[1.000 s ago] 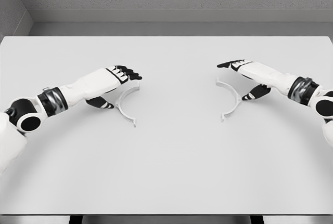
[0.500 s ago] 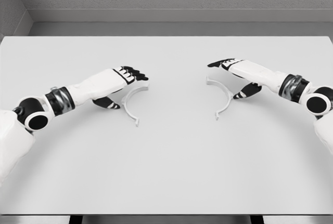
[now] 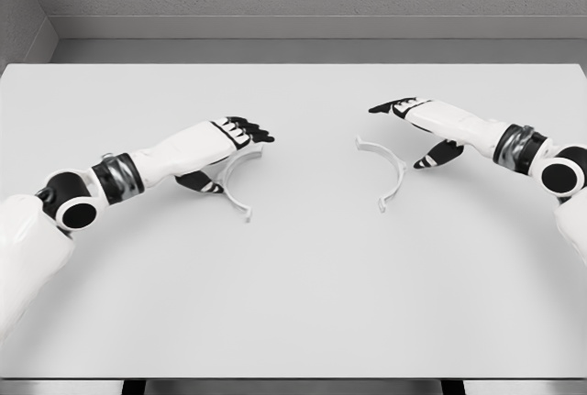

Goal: Assemble PVC drainage pipe clamps

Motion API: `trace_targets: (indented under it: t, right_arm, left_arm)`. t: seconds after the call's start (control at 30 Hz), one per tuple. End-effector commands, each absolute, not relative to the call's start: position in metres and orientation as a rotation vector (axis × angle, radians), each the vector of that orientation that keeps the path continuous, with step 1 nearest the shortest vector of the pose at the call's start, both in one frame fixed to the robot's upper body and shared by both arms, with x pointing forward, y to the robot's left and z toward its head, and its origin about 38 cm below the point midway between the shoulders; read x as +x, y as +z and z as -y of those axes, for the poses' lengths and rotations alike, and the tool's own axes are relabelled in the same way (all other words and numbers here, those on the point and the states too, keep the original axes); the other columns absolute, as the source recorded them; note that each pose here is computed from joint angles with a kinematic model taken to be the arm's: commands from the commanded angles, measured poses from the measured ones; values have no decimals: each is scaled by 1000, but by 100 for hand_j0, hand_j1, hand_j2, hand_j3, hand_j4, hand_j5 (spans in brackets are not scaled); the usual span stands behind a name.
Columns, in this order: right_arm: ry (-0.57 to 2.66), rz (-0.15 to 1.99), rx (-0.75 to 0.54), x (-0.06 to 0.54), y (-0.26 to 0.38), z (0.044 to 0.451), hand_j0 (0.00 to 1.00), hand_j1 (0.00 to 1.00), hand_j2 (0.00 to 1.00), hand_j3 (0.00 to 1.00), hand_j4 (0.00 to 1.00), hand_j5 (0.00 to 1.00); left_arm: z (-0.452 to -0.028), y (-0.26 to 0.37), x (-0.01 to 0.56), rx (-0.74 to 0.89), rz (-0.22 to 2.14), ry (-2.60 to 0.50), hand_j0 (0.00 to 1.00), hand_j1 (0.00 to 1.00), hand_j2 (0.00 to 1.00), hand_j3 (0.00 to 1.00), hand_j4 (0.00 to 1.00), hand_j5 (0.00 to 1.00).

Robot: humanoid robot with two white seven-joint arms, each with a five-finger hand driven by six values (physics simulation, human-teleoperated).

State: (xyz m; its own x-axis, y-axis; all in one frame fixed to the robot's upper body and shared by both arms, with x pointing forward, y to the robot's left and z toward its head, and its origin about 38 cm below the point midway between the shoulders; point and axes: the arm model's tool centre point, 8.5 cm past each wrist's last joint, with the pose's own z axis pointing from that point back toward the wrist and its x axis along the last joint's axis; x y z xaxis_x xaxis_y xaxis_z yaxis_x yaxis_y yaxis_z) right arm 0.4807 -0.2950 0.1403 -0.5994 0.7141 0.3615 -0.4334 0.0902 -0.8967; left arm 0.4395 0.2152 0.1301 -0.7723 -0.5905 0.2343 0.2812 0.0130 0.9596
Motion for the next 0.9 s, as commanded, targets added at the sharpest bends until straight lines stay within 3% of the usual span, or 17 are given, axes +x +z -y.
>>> trace_targets:
  t: [0.0,0.23,0.87]
  right_arm:
    - [1645,1495,-284,481,139,294,100,100,100,100,100,100]
    - [1652,1497,-293,483,141,292,100,100,100,100,100,100]
    - [1688,1490,-261,484,134,275,100,100,100,100,100,100]
  left_arm:
    - [-208,129,438,298,1691,-1821,100,100,100,100,100,100]
    - [-199,128,438,280,1707,-1819,100,100,100,100,100,100]
    - [-222,128,450,323,1646,-1816,100,100,100,100,100,100]
